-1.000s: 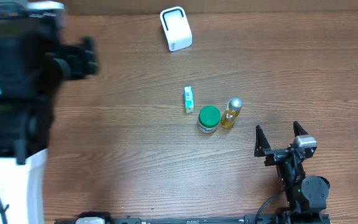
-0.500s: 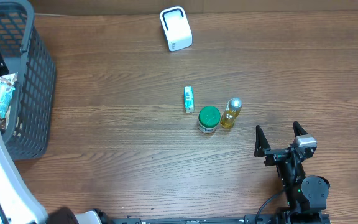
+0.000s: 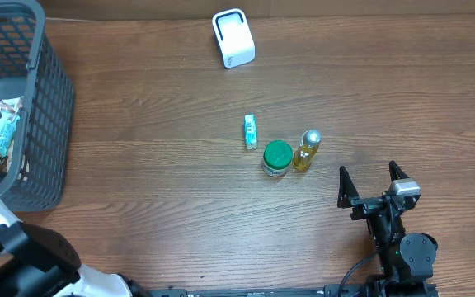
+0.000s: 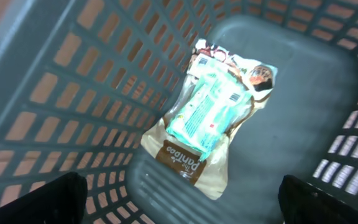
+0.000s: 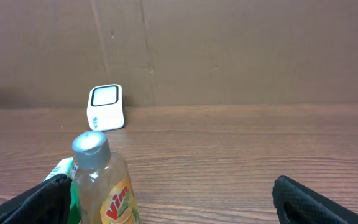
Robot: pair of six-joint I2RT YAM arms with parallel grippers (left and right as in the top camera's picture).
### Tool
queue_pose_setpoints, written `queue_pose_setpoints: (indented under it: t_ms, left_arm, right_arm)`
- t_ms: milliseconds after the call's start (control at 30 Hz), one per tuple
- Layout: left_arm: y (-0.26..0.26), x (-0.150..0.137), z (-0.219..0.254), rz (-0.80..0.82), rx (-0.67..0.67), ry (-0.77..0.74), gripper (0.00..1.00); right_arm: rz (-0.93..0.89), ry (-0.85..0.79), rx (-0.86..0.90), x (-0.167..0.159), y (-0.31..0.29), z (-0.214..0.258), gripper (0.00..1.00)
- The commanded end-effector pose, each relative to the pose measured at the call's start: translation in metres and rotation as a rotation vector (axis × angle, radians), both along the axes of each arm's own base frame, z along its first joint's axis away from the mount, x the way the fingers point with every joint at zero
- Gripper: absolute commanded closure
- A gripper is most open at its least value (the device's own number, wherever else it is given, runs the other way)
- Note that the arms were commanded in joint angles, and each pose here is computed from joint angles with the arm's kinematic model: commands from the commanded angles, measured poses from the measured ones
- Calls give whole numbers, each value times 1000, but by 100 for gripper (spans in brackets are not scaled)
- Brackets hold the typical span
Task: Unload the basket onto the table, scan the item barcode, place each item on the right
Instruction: 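Move the left gripper back over the grey basket, then lower the left gripper into the basket and grasp the wipes packs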
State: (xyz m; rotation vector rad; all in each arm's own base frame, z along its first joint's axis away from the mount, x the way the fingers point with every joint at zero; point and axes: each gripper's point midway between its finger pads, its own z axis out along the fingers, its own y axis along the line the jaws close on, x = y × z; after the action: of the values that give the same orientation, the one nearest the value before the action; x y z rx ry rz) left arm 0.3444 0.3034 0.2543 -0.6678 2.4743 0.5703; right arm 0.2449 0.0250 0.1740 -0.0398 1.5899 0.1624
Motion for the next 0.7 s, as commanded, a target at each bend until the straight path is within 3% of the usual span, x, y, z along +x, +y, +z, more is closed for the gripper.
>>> queue_pose_setpoints:
  t_ms: [0,367,667]
  left_arm:
    - [8,8,-20,-47,-50,13,1]
    - [34,16,-109,-64,-167,131,1]
    - [28,35,-156,-207,-239,160,0]
  right_arm:
    - [-8,1,4,0,-2,-3,0]
    - [-8,0,4,0,-2,-3,0]
    - [-8,1,4,0,-2,-3,0]
